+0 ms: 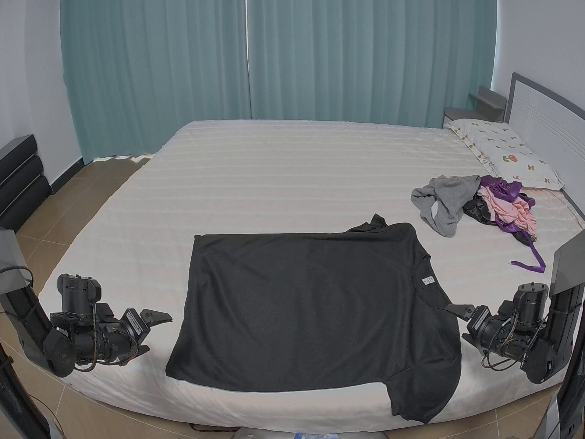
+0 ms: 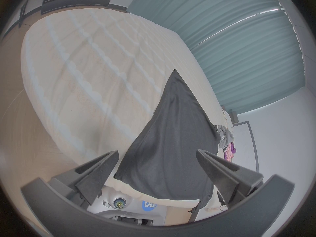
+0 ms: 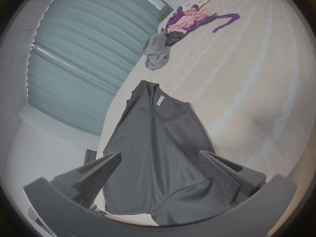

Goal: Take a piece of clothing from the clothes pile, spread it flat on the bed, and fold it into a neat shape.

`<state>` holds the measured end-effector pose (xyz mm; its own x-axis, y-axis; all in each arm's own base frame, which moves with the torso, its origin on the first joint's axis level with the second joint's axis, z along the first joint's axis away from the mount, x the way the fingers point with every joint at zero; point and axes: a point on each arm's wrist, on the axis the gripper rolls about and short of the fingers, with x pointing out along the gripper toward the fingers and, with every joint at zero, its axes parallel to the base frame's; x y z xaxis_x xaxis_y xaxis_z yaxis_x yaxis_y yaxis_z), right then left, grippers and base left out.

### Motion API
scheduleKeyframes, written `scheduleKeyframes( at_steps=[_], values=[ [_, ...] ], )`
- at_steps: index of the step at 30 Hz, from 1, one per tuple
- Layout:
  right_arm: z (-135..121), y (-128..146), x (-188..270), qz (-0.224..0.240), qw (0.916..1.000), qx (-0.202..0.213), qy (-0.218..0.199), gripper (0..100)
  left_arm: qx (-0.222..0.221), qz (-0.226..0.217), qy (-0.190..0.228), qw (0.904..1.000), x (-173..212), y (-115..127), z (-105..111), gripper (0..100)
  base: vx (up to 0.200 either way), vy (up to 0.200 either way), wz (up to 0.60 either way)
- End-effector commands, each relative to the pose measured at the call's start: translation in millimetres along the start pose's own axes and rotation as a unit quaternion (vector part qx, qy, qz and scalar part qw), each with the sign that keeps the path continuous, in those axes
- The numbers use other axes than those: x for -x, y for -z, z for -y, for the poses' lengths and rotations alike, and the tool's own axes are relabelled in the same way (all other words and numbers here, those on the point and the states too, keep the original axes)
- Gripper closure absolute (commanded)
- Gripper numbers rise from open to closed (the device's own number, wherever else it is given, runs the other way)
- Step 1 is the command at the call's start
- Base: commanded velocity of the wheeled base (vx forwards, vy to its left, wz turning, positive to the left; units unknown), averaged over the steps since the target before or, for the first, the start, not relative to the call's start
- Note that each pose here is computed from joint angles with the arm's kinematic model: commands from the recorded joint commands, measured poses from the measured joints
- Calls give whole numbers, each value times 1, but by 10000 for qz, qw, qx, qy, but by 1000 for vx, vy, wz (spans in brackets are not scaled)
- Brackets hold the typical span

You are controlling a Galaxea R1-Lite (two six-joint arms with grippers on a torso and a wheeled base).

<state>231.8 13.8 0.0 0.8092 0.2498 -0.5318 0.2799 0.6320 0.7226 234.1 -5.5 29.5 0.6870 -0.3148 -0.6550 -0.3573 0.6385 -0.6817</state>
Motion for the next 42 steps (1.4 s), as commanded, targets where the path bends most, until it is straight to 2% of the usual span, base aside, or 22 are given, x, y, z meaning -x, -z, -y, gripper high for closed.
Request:
scheduleKeyframes(
  at_steps=[1, 5, 17, 23, 32, 42],
  values=[
    [6, 6, -1, -134, 9998, -25, 128, 0, 65, -12, 17, 10000, 3, 1, 0, 0, 0, 0, 0],
    [6, 7, 0, -144, 9998, -22, 131, 0, 121, -24, 40, 9999, 3, 2, 1, 0, 0, 0, 0],
    [6, 9, 0, -205, 9997, -13, 155, 0, 59, -74, 218, 9997, 11, 10, 10, 0, 0, -200, 0],
    [6, 12, 1, -257, 9995, 22, 158, 0, 79, -70, 223, 9997, 11, 10, 10, 0, 0, 0, 0],
    [5, 14, 2, -292, 9994, 48, 172, 0, 63, -94, 158, 9998, 10, 11, 8, 0, -200, 0, 0],
    [6, 14, 2, -297, 9994, 46, 178, 0, 86, -138, 18, 9999, 6, 12, 4, 0, 0, 0, 0]
  ],
)
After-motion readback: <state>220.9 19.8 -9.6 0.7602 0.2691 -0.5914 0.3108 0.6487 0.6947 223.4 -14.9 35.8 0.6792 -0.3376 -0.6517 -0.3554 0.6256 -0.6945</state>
